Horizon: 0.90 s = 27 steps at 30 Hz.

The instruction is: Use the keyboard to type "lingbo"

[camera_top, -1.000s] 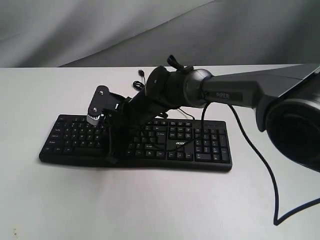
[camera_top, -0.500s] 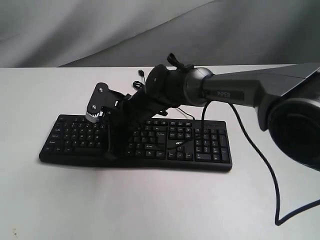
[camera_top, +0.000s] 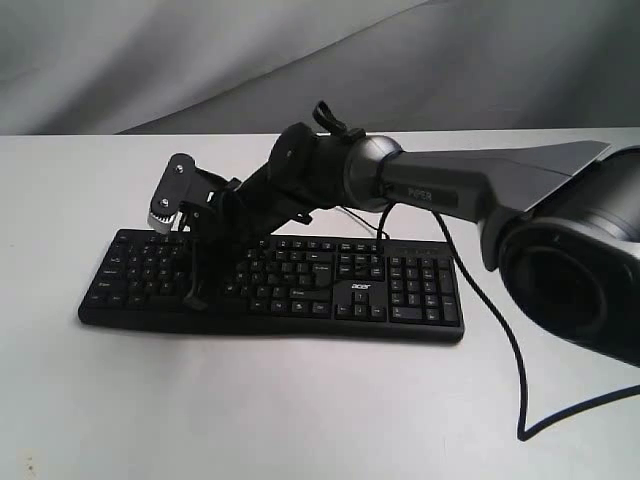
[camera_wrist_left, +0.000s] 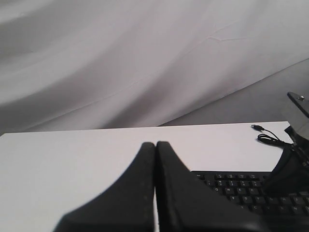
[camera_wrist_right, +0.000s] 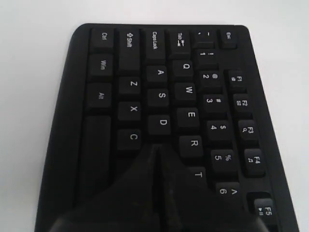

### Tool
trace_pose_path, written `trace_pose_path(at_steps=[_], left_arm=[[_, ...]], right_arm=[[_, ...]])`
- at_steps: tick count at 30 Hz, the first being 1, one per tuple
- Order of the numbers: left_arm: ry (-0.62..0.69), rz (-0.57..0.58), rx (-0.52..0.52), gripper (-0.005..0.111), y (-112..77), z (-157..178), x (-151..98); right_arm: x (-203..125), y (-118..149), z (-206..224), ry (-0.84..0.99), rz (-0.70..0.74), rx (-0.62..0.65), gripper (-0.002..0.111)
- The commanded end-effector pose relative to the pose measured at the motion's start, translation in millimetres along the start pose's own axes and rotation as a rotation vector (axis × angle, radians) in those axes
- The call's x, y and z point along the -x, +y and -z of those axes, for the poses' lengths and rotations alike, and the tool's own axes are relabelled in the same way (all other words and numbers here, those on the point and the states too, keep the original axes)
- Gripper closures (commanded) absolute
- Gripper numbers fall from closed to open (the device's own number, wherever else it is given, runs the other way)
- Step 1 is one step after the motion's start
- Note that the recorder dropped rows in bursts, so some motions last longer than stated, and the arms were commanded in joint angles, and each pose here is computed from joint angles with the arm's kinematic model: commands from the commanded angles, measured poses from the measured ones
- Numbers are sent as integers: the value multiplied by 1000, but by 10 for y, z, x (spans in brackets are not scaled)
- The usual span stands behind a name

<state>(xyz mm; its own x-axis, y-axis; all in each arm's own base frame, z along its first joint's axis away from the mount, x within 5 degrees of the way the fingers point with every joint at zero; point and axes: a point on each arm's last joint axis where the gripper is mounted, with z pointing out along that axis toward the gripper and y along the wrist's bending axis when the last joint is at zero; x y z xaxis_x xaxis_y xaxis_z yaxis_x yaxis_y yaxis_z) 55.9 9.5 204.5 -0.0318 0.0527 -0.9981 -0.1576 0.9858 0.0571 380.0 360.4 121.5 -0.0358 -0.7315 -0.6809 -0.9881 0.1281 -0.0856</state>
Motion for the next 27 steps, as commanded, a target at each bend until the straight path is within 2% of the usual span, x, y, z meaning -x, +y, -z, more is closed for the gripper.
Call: trace_pose_path(at_steps=[1, 23, 27], left_arm=[[-7, 2, -7, 106, -5, 2, -8], [-7, 2, -7, 106, -5, 2, -8], [-7, 2, -7, 106, -5, 2, -8]], right_arm=[[10, -6, -10, -2, -5, 2, 108], [-95, -33, -104, 32, -9, -28, 108], [-14, -37, -24, 18, 1, -27, 108]])
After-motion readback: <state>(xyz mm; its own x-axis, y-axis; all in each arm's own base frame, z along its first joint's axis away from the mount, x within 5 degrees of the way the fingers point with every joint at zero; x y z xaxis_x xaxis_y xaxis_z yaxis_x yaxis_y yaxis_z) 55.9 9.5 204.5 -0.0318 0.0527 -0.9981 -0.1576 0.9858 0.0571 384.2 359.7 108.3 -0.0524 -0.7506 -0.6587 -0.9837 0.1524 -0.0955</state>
